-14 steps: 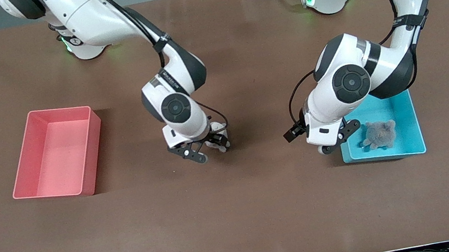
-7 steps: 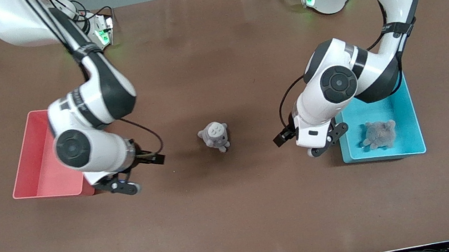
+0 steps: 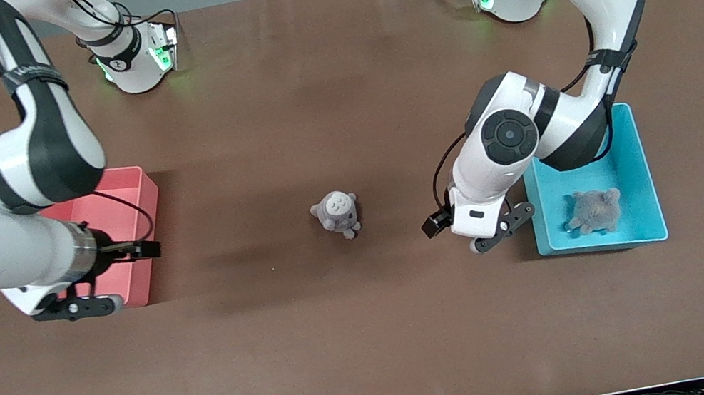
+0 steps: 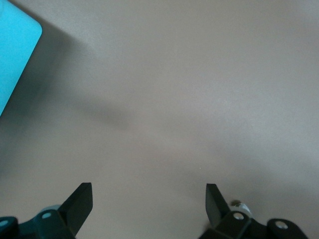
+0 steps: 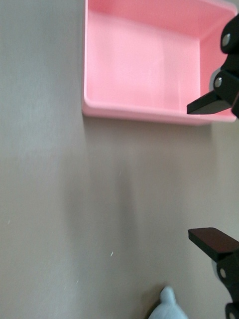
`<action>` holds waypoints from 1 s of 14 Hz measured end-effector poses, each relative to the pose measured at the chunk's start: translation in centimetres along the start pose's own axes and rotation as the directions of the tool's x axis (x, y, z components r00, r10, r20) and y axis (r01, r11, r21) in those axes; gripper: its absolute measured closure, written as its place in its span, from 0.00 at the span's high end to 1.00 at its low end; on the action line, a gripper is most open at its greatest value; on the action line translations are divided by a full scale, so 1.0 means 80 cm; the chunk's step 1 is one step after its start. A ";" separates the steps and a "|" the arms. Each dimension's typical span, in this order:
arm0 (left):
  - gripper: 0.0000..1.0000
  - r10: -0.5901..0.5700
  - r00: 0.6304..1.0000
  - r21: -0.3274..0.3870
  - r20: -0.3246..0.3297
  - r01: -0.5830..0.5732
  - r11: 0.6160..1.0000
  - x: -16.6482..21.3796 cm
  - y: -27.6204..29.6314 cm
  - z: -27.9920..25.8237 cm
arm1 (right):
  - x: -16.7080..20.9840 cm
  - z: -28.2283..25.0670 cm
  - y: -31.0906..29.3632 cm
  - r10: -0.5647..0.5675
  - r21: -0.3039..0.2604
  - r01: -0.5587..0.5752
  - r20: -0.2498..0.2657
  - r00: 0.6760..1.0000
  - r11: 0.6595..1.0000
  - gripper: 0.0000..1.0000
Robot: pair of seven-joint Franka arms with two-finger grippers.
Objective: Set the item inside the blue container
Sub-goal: 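Withdraw the right gripper while the left gripper moves toward the plush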
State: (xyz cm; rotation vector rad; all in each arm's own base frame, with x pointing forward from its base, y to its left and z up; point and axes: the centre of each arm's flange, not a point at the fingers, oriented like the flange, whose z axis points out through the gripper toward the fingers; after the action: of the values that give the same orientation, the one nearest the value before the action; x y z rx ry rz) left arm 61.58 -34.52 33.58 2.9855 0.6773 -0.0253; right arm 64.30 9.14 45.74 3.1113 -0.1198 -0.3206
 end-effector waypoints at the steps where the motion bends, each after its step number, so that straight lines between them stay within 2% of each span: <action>1: 1.00 0.012 1.000 0.005 -0.009 -0.012 1.000 -0.002 0.002 0.003 | -0.004 -0.011 0.027 -0.001 -0.004 0.001 0.003 1.000 1.000 1.00; 5: 1.00 0.026 0.999 -0.025 -0.024 -0.026 0.999 -0.003 0.014 0.012 | -0.027 -0.048 0.100 -0.033 -0.052 0.033 -0.011 0.999 0.998 1.00; 14: 0.99 0.030 0.999 -0.080 -0.034 -0.033 0.996 -0.005 0.025 0.026 | -0.048 -0.083 0.226 -0.103 -0.044 0.101 -0.054 0.993 0.994 1.00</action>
State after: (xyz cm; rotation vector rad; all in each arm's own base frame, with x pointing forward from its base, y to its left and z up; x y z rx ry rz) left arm 62.13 -36.67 31.66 2.9242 0.6191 0.0516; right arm 60.54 -8.52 53.35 3.0881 0.0458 -0.2334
